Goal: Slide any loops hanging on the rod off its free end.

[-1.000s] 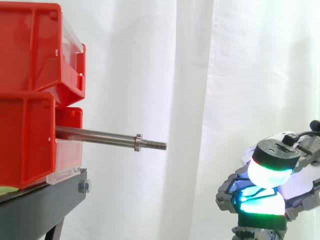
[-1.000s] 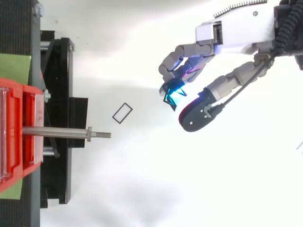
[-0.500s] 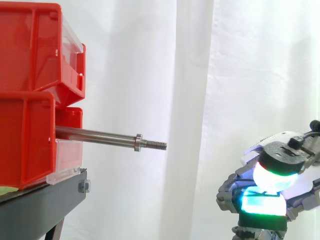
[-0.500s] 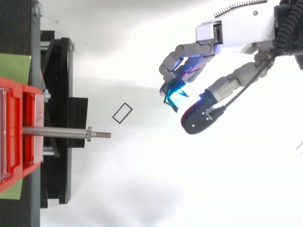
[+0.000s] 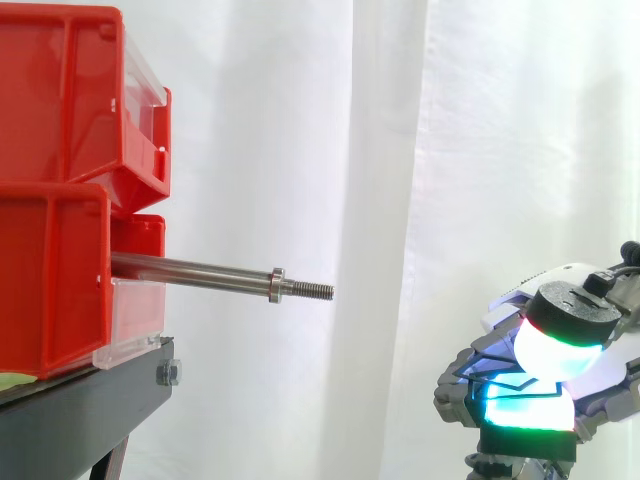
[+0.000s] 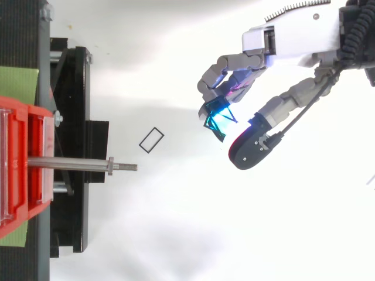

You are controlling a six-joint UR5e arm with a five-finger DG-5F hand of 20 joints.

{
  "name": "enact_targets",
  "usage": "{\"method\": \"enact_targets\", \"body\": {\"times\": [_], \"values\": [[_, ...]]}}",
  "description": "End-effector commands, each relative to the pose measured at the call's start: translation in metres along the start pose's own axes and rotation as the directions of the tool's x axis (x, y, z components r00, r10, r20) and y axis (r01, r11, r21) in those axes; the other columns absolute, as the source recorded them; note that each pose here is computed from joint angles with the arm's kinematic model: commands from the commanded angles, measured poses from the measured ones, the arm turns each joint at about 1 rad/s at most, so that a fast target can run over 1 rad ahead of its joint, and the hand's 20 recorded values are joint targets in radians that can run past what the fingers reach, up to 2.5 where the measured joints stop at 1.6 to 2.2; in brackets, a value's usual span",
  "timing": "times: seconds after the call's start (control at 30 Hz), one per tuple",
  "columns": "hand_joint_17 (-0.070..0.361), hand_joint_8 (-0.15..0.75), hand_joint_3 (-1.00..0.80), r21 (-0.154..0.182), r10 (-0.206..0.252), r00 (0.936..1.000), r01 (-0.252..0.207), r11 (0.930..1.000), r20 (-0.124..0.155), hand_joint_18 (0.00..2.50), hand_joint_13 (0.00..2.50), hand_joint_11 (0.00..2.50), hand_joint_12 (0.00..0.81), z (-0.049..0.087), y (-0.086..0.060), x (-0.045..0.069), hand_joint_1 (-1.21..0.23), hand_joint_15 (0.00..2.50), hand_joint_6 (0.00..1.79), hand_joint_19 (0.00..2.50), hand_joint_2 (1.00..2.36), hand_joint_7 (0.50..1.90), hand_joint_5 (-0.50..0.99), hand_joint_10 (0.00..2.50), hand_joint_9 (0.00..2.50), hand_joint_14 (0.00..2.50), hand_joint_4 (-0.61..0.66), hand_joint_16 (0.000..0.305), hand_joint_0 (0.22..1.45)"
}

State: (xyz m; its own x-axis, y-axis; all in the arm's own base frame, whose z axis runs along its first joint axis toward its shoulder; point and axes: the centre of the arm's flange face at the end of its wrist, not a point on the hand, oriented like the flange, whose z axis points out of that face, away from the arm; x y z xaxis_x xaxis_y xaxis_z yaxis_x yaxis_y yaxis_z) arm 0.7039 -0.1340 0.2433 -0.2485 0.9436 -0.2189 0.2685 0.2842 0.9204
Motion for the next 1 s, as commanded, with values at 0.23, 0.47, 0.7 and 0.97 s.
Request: {"method": "enact_targets", "body": {"times": [0.23,0.47,0.7,0.97], "values": [[0.120,0.336,-0.31,0.001,0.000,1.0000,0.000,1.0000,0.000,0.74,0.64,0.24,0.342,-0.0002,-0.0004,-0.0002,-0.70,0.00,0.79,0.16,1.02,1.40,-0.21,0.01,0.73,0.00,0.25,0.053,0.59],[0.121,0.341,-0.35,0.004,0.001,1.0000,-0.001,1.0000,-0.001,0.72,0.62,0.24,0.345,-0.0005,-0.0007,0.0000,-0.57,0.00,0.77,0.18,1.01,1.40,-0.19,0.01,0.75,0.00,0.24,0.054,0.57],[0.120,0.347,-0.37,0.004,0.001,1.0000,-0.001,1.0000,-0.001,0.71,0.62,0.24,0.342,-0.0005,-0.0007,0.0000,-0.54,0.00,0.75,0.19,1.01,1.43,-0.17,0.01,0.80,0.00,0.23,0.053,0.58],[0.120,0.348,-0.32,0.005,0.001,1.0000,-0.001,1.0000,-0.001,0.71,0.63,0.26,0.344,-0.0006,-0.0008,0.0001,-0.61,0.00,0.75,0.18,1.02,1.44,-0.18,0.01,0.81,0.00,0.22,0.053,0.58]]}}
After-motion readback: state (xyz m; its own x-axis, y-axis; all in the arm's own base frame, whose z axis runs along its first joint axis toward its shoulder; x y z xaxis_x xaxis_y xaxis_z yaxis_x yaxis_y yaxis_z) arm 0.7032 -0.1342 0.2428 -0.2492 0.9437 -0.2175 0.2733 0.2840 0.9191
